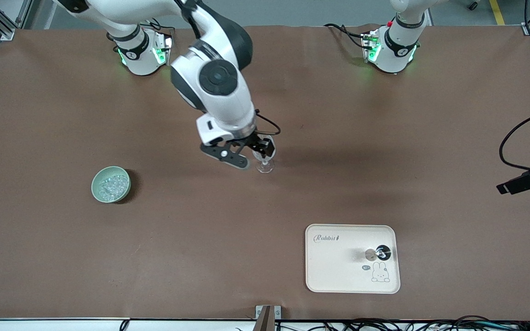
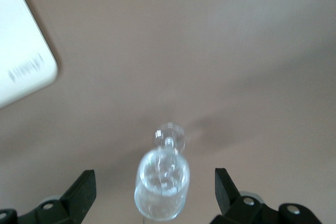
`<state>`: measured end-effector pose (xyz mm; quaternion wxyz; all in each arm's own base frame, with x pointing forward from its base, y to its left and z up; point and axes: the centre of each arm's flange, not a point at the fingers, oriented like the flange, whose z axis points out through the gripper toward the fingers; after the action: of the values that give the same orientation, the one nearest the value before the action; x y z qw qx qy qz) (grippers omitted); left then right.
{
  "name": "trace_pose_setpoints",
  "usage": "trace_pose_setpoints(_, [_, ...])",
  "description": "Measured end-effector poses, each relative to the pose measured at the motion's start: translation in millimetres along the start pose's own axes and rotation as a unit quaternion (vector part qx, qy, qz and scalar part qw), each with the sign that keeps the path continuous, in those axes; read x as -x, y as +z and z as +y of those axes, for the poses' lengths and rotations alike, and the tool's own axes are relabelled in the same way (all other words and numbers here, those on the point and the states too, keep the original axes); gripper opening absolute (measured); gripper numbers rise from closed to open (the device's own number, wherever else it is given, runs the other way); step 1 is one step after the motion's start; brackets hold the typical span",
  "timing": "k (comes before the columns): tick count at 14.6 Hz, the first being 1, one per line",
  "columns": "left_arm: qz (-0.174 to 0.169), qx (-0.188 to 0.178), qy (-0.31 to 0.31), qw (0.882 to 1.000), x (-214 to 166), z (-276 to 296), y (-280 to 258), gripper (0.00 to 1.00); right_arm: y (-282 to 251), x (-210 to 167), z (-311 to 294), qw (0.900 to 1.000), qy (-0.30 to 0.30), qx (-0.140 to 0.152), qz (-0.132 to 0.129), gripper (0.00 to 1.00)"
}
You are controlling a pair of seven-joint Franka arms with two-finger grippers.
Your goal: Pour wine and add ice with both arms
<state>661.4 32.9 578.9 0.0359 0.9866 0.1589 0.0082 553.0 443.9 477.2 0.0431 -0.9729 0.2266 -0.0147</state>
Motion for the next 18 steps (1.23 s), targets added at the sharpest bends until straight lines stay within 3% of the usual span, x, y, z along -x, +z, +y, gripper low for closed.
trace_pose_setpoints(4, [0.013, -0.041, 0.098, 0.994, 43.7, 31.6, -24.7, 1.00, -88.4, -60.2, 58.1, 0.994, 0.030, 0.017, 0.103, 1.00])
trace_pose_setpoints(7, [0.012, -0.052, 0.109, 0.993, 78.1, 26.1, -39.4, 1.00, -131.8, -109.2, 114.4, 0.991, 0.027, 0.039, 0.127, 1.00])
trace_pose_setpoints(10, [0.008, -0.054, 0.107, 0.993, 105.8, 12.5, -46.0, 1.00, -162.2, -153.7, 178.4, 0.990, 0.000, 0.070, 0.123, 1.00])
trace_pose_setpoints(12, [0.009, -0.055, 0.111, 0.992, 122.0, 11.1, -48.3, 1.00, -176.0, -172.9, 217.8, 0.991, -0.024, 0.086, 0.098, 1.00])
trace_pose_setpoints(18, [0.011, -0.056, 0.140, 0.989, 146.0, 32.6, -50.1, 1.00, -206.1, -236.5, 348.4, 0.991, -0.096, 0.086, 0.042, 1.00])
